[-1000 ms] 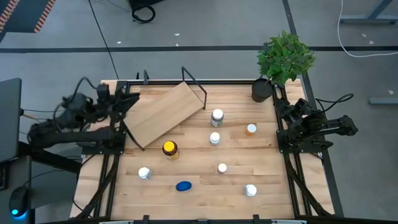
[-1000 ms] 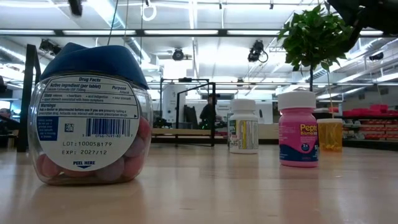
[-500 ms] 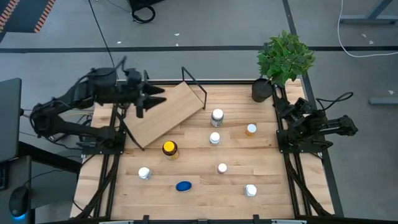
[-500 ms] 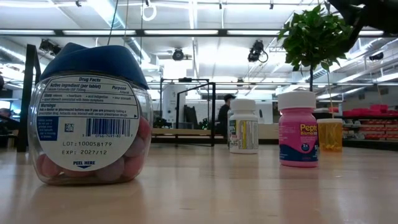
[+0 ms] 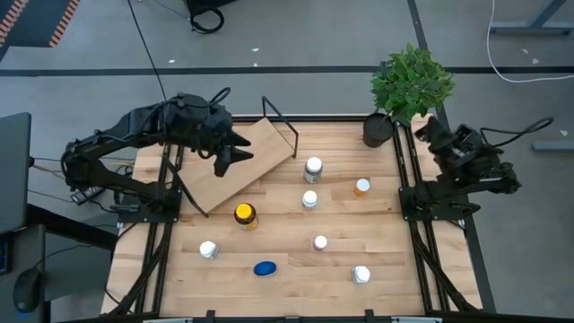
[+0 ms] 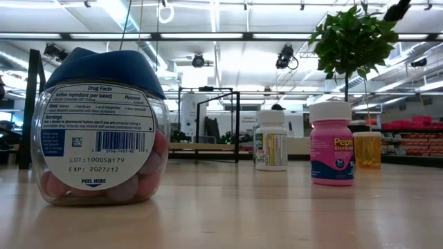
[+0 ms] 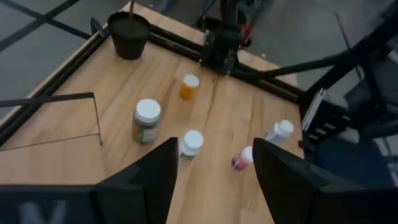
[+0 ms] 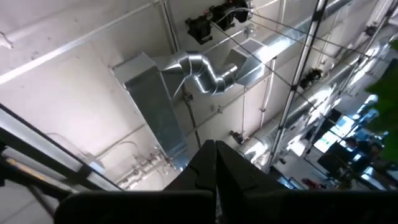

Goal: Pick and place medicine bottles onto shelf by color
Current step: Put the yellow supplement bottle on the shelf

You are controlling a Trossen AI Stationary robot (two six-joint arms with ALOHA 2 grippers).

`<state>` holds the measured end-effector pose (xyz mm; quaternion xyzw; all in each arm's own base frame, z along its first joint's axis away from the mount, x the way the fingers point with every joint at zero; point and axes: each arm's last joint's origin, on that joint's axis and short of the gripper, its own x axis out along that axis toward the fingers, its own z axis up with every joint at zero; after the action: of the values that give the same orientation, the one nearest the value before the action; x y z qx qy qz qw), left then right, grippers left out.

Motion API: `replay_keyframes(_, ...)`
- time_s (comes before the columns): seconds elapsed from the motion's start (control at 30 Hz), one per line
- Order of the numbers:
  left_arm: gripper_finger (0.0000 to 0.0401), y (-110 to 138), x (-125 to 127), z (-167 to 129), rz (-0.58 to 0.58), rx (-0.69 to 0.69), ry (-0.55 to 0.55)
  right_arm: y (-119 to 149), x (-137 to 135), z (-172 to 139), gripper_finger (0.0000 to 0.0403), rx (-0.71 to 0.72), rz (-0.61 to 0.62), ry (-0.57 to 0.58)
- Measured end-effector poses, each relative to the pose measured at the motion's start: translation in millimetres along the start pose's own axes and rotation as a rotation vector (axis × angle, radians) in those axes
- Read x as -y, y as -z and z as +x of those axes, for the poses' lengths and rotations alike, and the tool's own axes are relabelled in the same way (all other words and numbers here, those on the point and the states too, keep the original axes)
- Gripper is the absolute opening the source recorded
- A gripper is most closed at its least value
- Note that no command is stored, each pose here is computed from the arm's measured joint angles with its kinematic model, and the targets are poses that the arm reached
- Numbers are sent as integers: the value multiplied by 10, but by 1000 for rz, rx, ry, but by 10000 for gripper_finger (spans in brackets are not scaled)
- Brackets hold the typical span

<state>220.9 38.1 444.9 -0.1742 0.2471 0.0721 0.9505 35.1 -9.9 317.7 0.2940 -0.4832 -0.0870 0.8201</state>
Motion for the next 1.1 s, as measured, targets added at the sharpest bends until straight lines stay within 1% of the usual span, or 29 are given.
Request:
replay_keyframes(0.07, 208, 11, -6, 26, 32, -19, -4, -23, -64, 111, 6, -19, -53, 40)
replay_keyframes(0.17, 207, 64, 5, 74, 130, -81, 9, 99, -130, 306, 7, -168, -171, 105)
replay_keyframes(0.27, 216, 123, 48, 158, 227, -149, 27, 325, -156, 507, 12, -322, -297, 196)
replay_keyframes(0.33, 227, 163, 58, 230, 263, -201, 33, 493, -167, 641, 19, -377, -360, 237)
replay_keyframes(0.4, 239, 195, 77, 279, 287, -237, 38, 685, -172, 768, 30, -433, -411, 254)
replay_keyframes(0.57, 269, 333, 115, 460, 354, -398, 51, 1129, -170, 1040, 83, -530, -462, 304)
replay_keyframes(0.63, 278, 369, 152, 558, 368, -436, 74, 1258, -147, 1130, 108, -520, -482, 384)
replay_keyframes(0.73, 284, 435, 209, 673, 371, -500, 121, 1434, -117, 1241, 135, -493, -451, 479)
replay_keyframes(0.8, 286, 483, 250, 730, 375, -543, 143, 1548, -117, 1313, 141, -504, -473, 486)
replay_keyframes(0.87, 286, 556, 290, 772, 382, -611, 150, 1645, -120, 1363, 143, -536, -547, 473)
replay_keyframes(0.97, 286, 651, 351, 782, 389, -698, 157, 1752, -158, 1424, 147, -571, -613, 451)
replay_keyframes(1.03, 286, 678, 414, 796, 393, -702, 168, 1780, -172, 1461, 155, -603, -659, 449)
replay_keyframes(1.1, 286, 706, 486, 824, 421, -699, 175, 1795, -175, 1476, 166, -642, -708, 449)
